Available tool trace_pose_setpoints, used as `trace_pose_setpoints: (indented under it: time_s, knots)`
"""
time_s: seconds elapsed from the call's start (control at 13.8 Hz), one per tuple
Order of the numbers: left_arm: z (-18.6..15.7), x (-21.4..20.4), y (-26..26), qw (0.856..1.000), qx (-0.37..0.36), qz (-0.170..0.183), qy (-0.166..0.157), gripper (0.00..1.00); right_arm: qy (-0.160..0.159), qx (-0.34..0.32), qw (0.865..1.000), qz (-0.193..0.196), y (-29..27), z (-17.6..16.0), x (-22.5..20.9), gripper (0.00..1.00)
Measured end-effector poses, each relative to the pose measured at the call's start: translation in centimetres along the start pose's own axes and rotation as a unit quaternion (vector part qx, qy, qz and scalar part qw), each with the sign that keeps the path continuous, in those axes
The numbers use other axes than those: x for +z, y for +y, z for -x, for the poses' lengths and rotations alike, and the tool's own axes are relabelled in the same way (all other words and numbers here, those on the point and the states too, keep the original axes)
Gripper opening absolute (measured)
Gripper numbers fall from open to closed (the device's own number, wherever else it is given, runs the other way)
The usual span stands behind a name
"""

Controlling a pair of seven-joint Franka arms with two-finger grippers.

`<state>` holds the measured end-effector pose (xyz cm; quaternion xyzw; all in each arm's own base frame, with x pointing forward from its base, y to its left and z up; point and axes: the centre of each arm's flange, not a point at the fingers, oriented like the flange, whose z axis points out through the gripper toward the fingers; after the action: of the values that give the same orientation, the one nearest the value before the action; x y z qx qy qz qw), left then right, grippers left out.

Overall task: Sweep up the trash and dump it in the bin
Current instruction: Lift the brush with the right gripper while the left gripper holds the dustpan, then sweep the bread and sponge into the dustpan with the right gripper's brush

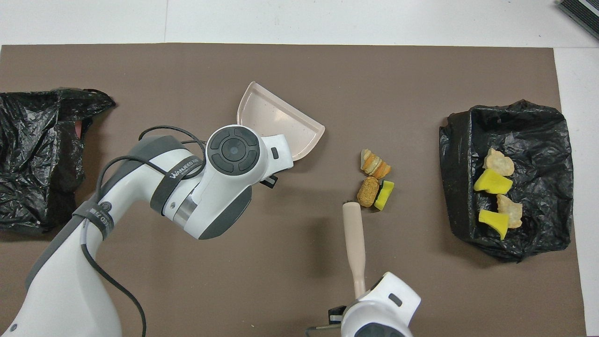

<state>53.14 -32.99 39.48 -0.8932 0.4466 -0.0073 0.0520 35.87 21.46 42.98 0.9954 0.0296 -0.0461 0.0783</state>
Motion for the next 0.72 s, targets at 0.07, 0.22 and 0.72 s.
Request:
trace_pose_setpoints:
  time_s: [0.07,0.22,0.72]
  knots:
    - [0.2,0.1,-0.3,0.999,0.042,0.0,-0.001,0.31,-0.006,-0.007,1.0,-0.007,2.4,-2.1,0.6,0.27]
    - [0.3,0.5,-0.2,0.993,0.121,0.002,-0.004,0.31,-0.012,-0.021,1.0,-0.021,6.9,-6.0,2.1,0.27]
    - [2.8,2.6,2.5,0.97,0.238,0.051,-0.018,0.31,-0.067,-0.06,0.996,-0.004,11.6,-11.3,8.6,0.27]
